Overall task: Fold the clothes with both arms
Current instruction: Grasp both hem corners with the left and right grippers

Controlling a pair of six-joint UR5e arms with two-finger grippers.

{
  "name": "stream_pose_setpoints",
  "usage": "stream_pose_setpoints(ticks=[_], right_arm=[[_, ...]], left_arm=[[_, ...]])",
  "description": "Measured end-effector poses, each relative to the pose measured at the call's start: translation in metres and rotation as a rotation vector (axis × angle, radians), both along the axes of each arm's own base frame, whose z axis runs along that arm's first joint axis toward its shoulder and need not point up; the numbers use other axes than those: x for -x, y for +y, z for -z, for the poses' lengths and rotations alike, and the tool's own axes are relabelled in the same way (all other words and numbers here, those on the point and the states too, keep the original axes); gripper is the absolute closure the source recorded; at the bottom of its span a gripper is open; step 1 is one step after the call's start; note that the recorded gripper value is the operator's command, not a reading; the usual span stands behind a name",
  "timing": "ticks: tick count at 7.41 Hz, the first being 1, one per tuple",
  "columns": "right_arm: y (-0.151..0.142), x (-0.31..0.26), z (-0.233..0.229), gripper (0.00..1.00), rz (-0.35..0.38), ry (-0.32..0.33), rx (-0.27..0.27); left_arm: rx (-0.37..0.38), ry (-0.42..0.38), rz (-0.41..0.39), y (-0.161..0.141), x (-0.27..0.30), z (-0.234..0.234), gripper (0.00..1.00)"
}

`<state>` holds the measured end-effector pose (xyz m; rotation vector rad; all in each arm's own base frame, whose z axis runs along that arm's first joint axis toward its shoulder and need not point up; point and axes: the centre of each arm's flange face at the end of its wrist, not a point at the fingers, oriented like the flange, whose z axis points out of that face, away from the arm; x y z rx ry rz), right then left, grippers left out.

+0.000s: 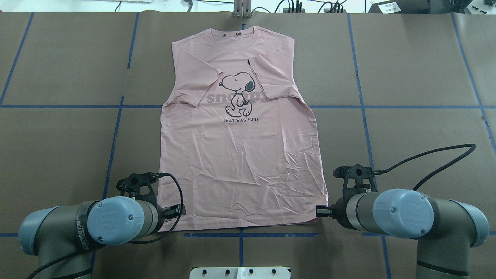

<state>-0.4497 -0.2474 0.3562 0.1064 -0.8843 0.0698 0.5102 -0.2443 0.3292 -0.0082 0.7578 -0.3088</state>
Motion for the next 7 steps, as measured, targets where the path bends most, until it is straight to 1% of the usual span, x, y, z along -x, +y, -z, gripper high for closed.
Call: stream_pose_setpoints(ticks=[3, 4, 7], right_arm=[[-0.001, -0.001, 0.001, 1.0, -0.001, -0.002, 0.0], [-0.001, -0.001, 0.001, 1.0, -0.002, -0.002, -0.001], [-0.002, -0.002, 0.0, 1.0, -0.002, 0.0, -0.002]], left_arm=[[0.006, -0.021, -0.008, 0.005, 0.002, -0.014, 0.04], [0.007, -0.022, -0.013, 0.007, 0.001, -0.014, 0.15], [0.007, -0.015, -0.023, 0.013, -0.003, -0.011, 0.75]])
